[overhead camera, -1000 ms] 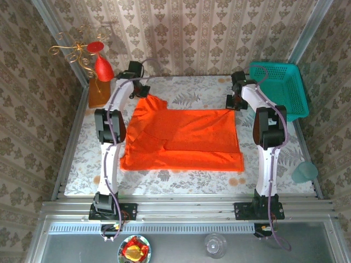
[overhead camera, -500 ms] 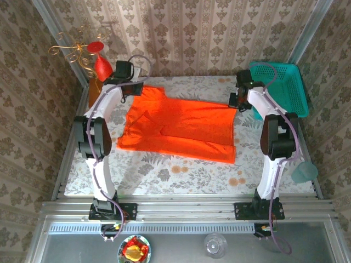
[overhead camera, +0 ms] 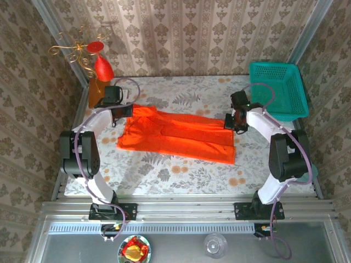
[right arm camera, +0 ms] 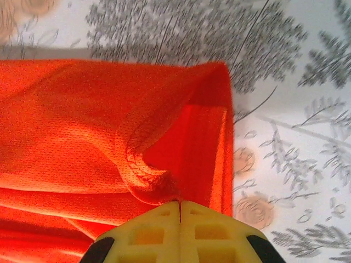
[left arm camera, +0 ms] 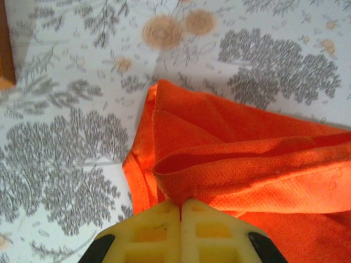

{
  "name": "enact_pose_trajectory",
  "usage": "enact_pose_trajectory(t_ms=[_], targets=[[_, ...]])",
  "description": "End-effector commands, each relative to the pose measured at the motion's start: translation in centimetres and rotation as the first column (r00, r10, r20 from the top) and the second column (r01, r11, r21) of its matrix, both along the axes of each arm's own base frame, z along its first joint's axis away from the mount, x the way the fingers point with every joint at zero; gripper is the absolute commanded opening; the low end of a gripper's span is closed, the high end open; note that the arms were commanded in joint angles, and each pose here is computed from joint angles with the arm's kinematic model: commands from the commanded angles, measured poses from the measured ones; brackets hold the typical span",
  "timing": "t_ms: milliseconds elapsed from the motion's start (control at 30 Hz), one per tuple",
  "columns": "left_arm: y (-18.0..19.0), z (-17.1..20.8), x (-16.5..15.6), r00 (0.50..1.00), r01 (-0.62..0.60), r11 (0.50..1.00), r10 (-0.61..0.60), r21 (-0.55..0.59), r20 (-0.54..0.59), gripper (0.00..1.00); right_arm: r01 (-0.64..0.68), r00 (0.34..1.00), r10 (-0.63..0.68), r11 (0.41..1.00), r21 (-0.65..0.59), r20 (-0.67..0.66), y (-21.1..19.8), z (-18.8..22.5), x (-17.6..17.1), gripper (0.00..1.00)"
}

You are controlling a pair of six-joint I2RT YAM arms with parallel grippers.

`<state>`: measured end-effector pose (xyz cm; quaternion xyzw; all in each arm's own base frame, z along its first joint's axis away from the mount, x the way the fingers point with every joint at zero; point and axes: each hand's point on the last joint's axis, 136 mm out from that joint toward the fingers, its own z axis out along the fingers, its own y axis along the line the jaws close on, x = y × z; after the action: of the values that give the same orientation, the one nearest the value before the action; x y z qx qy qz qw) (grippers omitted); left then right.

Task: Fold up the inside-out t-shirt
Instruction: Fold the T-shirt at the center of the table.

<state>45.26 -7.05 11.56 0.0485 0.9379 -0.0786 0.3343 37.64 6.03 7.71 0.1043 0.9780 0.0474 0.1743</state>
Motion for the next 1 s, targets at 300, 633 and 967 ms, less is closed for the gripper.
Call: enact_pose_trajectory(t_ms=[300,633,967], targets=[[0.4,-1.8,-5.1,0.995,-0.096,0.990,0.094,-0.104,-0.024,0.03,0.109,0.994,-0.110,0.991,-0.082,0.000,-2.3,-1.9,-3.2,0.00],[1.2,-2.9,-8.4,0.988,-0.154,0.982,0.150,-0.110,-0.046,0.03,0.162,0.987,-0.160,0.979,-0.121,0.027,-3.5,-1.5,-4.0,0.00],[1.9,1.0,-9.2,0.981,-0.194,0.975,0.195,-0.107,0.005,0.28,0.163,0.985,-0.158,0.982,-0.096,0.064,-2.4,0.8,-6.2,0.32]])
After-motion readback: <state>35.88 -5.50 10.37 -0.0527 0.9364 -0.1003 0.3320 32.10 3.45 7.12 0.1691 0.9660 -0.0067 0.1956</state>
